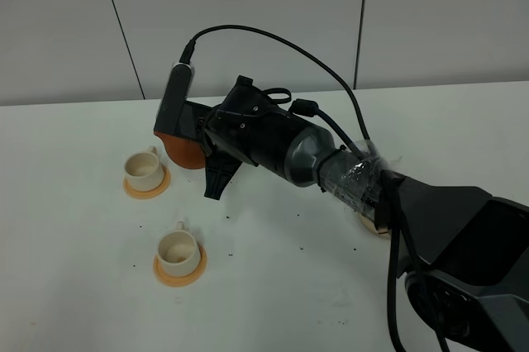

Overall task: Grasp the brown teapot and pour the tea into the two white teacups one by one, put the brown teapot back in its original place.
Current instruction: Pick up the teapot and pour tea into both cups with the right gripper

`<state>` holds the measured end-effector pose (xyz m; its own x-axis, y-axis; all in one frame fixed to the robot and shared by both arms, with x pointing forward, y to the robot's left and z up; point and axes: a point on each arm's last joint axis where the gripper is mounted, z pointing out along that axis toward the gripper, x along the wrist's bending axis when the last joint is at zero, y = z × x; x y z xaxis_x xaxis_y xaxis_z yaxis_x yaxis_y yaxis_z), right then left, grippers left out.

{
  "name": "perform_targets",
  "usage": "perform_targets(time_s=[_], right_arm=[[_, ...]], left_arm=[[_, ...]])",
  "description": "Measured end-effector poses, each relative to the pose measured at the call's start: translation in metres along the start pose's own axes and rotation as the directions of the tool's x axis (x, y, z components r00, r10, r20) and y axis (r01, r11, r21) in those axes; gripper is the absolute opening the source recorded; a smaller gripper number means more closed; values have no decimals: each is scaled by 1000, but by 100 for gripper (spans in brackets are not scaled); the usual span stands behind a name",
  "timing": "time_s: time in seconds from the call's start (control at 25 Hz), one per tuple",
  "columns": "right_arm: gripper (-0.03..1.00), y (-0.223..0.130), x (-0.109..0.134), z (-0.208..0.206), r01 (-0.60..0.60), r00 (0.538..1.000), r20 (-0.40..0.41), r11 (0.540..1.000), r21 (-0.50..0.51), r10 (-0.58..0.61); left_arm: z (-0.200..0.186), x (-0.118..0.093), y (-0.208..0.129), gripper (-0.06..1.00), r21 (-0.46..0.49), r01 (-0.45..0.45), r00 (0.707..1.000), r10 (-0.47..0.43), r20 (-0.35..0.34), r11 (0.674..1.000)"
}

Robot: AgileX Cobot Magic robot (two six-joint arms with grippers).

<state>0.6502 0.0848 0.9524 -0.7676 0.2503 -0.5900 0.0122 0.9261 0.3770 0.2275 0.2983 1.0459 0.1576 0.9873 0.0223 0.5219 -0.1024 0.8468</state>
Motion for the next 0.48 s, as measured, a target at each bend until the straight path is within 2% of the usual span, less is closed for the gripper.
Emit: perform_targets(time_s=[0.48], right_arm=[[10, 2, -1, -2, 35, 997, 65, 999, 22, -36]], left_arm=[[0, 0, 0, 23, 0, 0, 1000, 0, 0, 1000]])
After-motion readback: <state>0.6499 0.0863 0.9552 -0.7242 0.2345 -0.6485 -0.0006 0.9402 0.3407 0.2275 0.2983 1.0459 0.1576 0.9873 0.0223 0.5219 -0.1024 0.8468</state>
